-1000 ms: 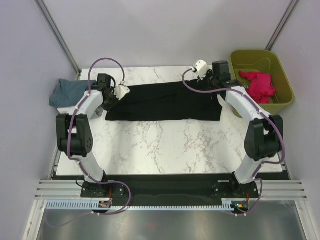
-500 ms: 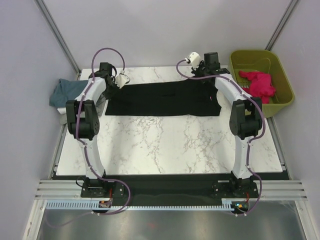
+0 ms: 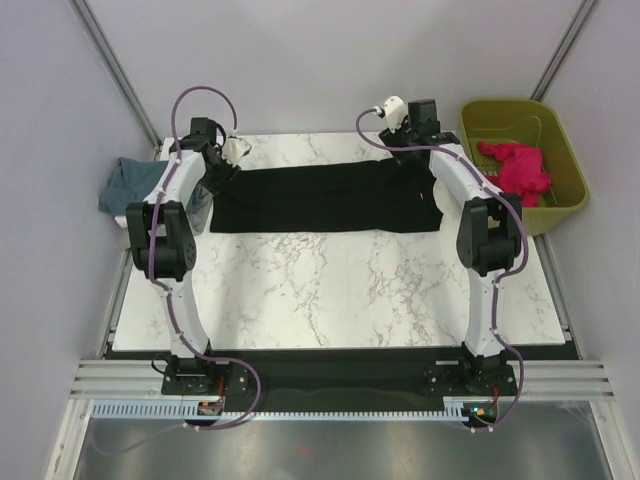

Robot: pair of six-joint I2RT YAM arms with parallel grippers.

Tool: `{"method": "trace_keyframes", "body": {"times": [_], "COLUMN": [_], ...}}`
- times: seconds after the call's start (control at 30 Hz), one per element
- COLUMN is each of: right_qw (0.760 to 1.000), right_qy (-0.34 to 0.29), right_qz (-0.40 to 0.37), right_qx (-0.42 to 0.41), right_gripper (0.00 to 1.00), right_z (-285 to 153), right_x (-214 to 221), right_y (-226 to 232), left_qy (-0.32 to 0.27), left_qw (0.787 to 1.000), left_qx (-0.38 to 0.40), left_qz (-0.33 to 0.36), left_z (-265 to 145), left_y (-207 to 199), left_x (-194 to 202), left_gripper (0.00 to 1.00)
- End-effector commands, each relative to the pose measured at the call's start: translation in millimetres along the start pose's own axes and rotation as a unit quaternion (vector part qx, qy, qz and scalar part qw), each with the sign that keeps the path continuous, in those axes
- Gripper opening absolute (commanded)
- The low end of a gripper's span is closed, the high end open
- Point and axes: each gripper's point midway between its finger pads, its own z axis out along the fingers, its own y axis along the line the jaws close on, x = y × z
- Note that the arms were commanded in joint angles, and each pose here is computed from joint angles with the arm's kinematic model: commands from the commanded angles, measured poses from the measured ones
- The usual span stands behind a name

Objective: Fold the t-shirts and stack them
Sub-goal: Fold the tshirt

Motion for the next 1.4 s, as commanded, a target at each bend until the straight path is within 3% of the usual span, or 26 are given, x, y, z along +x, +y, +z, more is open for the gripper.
{"method": "trace_keyframes", "body": {"times": [0.0, 0.23, 0.33, 0.57, 1.0, 1.13, 1.17, 1.2, 1.37], "right_qw": [0.996, 0.974, 0.964, 0.956, 0.943, 0.943, 0.938, 0.939, 0.933], "right_qy": [-0.056, 0.018, 0.046, 0.086, 0.106, 0.112, 0.121, 0.116, 0.116], "right_qz": [0.051, 0.214, 0.242, 0.261, 0.287, 0.286, 0.299, 0.3, 0.316], "right_qx": [0.045, -0.076, -0.1, -0.105, -0.134, -0.129, -0.124, -0.121, -0.125], "right_gripper": [0.64, 0.68, 0.68, 0.68, 0.68, 0.68, 0.68, 0.68, 0.72], "right_z": [-56, -36, -25, 2, 29, 43, 50, 53, 73], "right_x": [-46, 15, 36, 65, 81, 86, 93, 89, 92], "right_y": [-28, 51, 71, 83, 104, 105, 106, 104, 109], "left_qy": [-0.09, -0.045, -0.038, -0.027, 0.037, 0.064, 0.067, 0.07, 0.091], "left_qw": [0.994, 0.994, 0.992, 0.984, 0.979, 0.973, 0.973, 0.972, 0.968], "left_qx": [-0.03, 0.051, 0.077, 0.119, 0.157, 0.182, 0.183, 0.188, 0.201], "left_qz": [-0.061, -0.086, -0.094, -0.132, -0.125, -0.125, -0.126, -0.126, -0.116], "left_z": [-56, -9, 5, 14, 56, 53, 51, 47, 20], "left_y": [14, -40, -55, -74, -119, -140, -142, -147, -173], "left_x": [-35, -14, -20, -28, -12, -3, -1, 2, 24], "left_gripper": [0.5, 0.48, 0.47, 0.47, 0.47, 0.47, 0.48, 0.61, 0.66]}}
